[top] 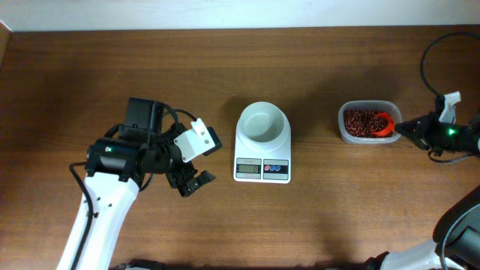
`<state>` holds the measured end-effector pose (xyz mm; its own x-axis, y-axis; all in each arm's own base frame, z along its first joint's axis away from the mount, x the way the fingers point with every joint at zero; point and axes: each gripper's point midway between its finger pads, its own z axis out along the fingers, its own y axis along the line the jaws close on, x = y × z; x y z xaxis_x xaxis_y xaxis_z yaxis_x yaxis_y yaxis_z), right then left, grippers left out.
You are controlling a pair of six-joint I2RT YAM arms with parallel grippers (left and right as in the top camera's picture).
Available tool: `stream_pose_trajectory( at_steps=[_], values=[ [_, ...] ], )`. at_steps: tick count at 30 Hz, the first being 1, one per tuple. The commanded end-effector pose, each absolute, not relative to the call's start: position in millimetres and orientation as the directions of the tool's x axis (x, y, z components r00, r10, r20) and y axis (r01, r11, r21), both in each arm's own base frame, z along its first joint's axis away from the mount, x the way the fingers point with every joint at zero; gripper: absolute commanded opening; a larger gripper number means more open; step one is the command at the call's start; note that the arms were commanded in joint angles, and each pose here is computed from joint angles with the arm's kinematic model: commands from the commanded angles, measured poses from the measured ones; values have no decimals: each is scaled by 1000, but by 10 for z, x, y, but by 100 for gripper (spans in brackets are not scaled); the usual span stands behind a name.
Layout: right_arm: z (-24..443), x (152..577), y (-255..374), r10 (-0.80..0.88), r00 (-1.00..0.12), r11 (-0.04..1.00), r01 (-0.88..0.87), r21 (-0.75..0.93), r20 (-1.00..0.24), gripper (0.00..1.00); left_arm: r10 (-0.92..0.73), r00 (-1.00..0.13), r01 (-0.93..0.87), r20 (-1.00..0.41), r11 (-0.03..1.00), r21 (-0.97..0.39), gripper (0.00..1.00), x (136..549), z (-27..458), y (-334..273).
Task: Scoop and weigh 50g on scale
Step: 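Lift the filled scoop above the bean tub with the right gripper, then carry the filled orange scoop left over the white bowl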
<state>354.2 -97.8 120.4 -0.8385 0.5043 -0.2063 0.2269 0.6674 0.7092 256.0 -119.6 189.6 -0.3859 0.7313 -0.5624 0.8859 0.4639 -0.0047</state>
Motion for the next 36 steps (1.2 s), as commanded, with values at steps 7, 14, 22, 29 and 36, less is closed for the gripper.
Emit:
stream_pose_trajectory(
  at_steps=[7, 14, 22, 29, 36],
  values=[
    [1383, 3524, -1059, 549, -806, 581, 178, 794, -221, 4, 726, -398, 883, -561, 470, -18, 99, 2538, 1876, -1205],
    [1497, 3472, -1119, 587, -781, 518, 161, 840, -212, 4, 726, -397, 883, -561, 469, -18, 99, 2538, 1876, -1206],
    [1639, 3445, -1090, 617, -765, 434, 135, 891, -184, 4, 726, -398, 883, -561, 470, -18, 99, 2538, 1876, -1205],
    [1774, 3476, -1036, 626, -758, 374, 86, 924, -183, 4, 726, -398, 883, -561, 470, -18, 99, 2538, 1876, -1205],
    [1851, 3538, -701, 570, -806, 329, 47, 943, -159, 4, 726, -397, 883, -561, 469, -18, 99, 2538, 1876, -1206]
  ],
)
